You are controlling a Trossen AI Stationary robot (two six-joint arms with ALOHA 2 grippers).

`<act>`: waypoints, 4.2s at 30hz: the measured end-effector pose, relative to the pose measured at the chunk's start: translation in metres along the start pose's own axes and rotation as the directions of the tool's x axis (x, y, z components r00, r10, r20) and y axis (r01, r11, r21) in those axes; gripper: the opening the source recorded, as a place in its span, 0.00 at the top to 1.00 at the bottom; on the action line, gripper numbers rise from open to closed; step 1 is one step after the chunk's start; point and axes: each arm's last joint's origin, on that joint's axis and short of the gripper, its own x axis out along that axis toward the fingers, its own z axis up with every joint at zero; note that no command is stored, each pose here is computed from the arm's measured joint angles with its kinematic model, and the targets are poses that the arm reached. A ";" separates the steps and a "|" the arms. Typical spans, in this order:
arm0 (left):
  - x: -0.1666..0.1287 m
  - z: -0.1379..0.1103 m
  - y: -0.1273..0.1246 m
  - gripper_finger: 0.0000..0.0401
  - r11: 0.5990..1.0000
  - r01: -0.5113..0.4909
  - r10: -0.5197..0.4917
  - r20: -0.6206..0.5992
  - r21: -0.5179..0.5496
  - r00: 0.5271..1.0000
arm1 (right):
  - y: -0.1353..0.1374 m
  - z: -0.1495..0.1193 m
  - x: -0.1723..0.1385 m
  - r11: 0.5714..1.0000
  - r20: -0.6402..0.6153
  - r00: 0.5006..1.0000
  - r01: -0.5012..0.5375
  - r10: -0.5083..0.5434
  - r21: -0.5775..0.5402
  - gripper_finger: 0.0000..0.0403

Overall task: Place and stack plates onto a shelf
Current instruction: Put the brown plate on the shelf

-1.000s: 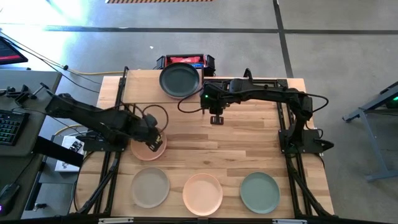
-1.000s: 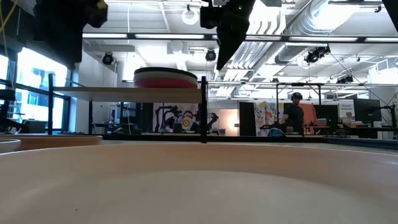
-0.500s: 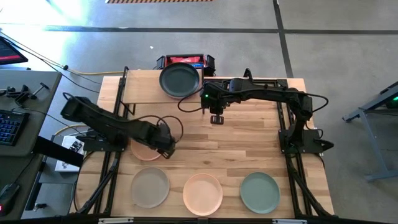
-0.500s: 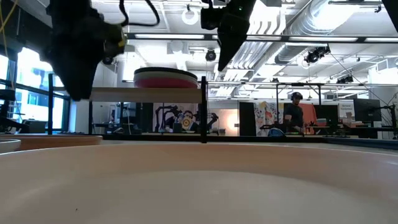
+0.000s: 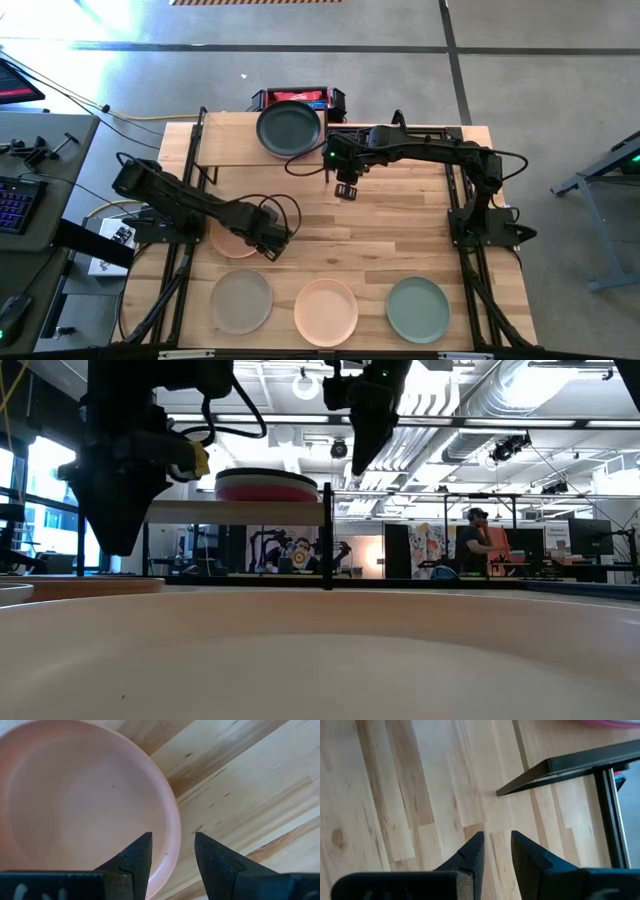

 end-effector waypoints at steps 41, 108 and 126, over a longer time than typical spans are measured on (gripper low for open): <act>0.040 -0.001 -0.028 0.99 0.992 -0.097 0.101 -0.042 0.077 0.994 | 0.037 -0.004 -0.005 0.998 -0.028 0.998 -0.054 0.053 -0.025 0.81; -0.127 0.005 0.135 1.00 0.667 -0.374 0.130 0.394 0.644 0.910 | 0.036 -0.013 -0.005 0.997 -0.120 0.992 -0.052 0.045 -0.055 0.89; -0.124 0.048 0.169 1.00 0.680 -0.423 0.210 0.393 0.599 0.895 | 0.029 -0.012 -0.004 0.998 -0.111 0.993 -0.046 0.041 -0.041 0.89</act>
